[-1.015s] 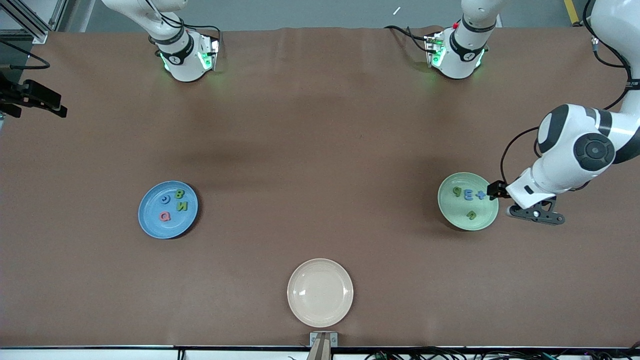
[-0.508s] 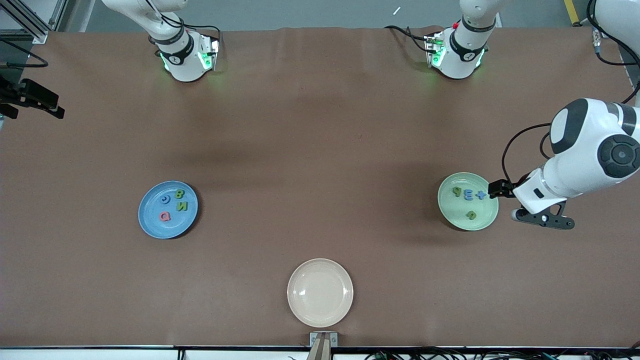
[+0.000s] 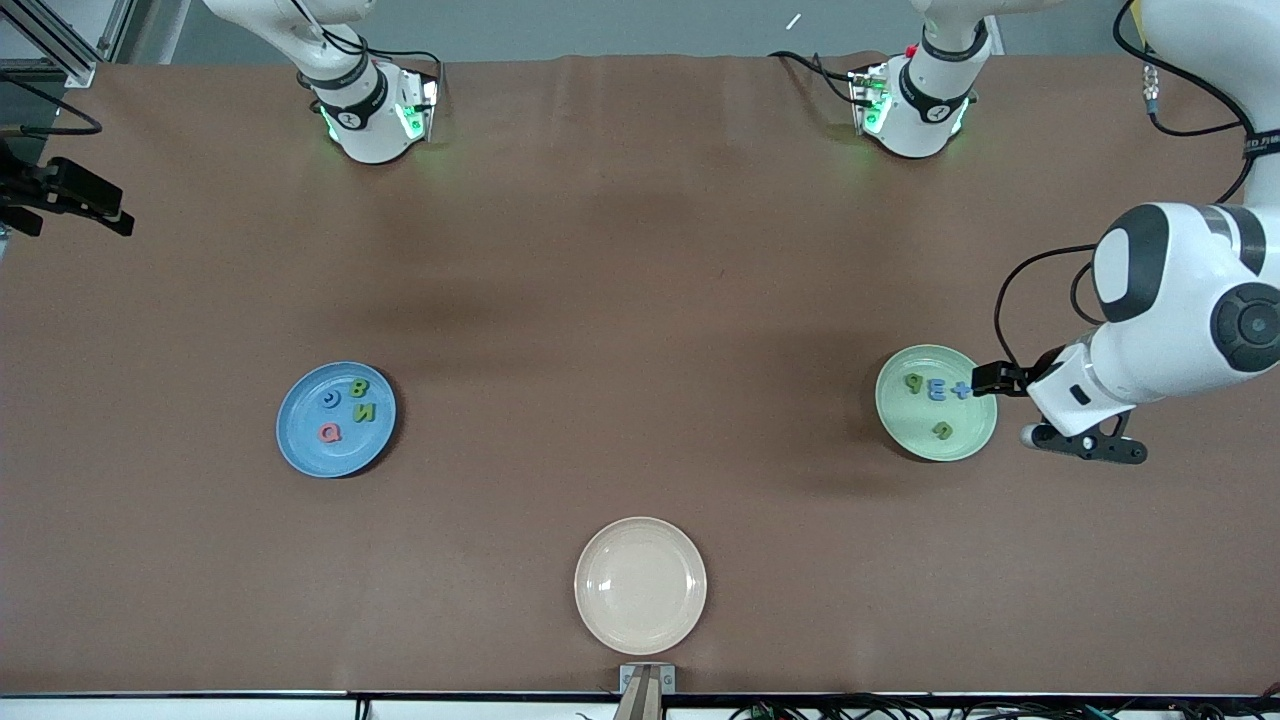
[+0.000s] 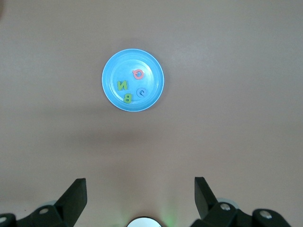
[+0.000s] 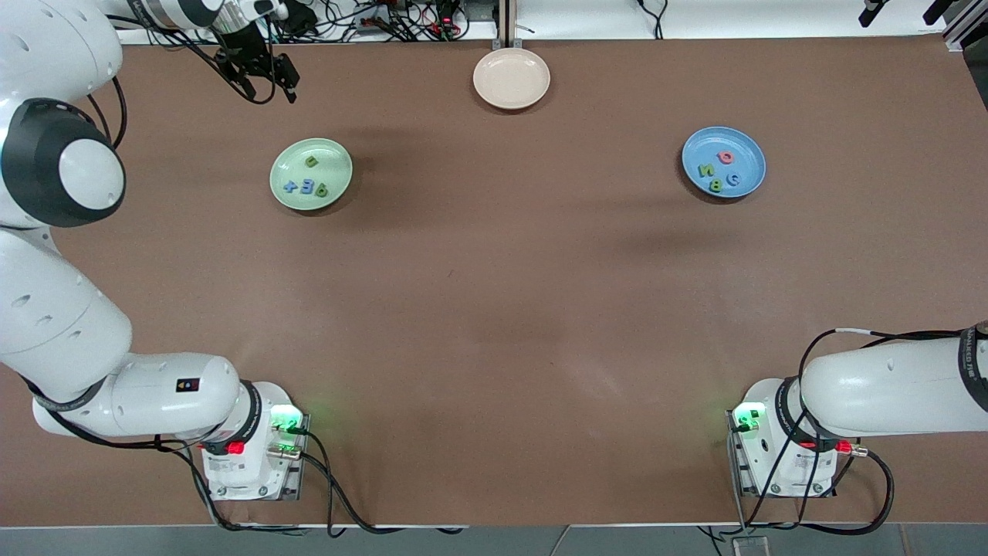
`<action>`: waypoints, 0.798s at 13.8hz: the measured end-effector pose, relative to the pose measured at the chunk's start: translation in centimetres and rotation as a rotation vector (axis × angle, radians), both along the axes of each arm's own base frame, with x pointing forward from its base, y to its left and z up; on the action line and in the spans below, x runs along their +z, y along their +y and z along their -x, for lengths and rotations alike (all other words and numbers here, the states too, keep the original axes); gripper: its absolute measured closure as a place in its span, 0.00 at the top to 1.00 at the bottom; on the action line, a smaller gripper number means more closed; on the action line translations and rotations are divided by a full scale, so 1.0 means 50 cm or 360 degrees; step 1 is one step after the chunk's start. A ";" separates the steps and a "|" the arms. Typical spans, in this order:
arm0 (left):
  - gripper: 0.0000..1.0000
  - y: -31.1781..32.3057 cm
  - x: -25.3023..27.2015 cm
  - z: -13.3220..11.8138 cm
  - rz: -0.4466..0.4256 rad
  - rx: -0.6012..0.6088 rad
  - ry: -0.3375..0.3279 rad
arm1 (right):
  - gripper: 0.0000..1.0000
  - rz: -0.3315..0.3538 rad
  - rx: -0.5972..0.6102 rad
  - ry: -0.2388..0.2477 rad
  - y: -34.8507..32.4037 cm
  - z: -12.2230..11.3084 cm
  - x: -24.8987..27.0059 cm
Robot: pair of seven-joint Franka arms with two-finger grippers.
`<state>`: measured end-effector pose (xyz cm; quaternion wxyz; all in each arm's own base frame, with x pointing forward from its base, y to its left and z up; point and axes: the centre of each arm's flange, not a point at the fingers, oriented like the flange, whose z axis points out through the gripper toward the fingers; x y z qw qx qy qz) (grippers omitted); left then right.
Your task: Sort uppercase to blue plate, lowercase to green plate
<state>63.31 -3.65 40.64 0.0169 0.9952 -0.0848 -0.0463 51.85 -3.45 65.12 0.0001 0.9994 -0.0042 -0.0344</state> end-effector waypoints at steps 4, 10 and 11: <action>0.99 0.038 0.104 0.026 0.0024 0.0070 -0.0101 | 1.00 -0.0010 0.0000 -0.0001 0.001 0.004 0.000; 1.00 0.126 0.306 0.116 0.0125 0.0320 -0.0230 | 1.00 -0.0013 0.0002 -0.0006 0.003 0.003 0.000; 1.00 0.127 0.334 0.130 0.0127 0.0338 -0.0259 | 1.00 -0.0013 0.0002 -0.0006 0.003 0.003 -0.001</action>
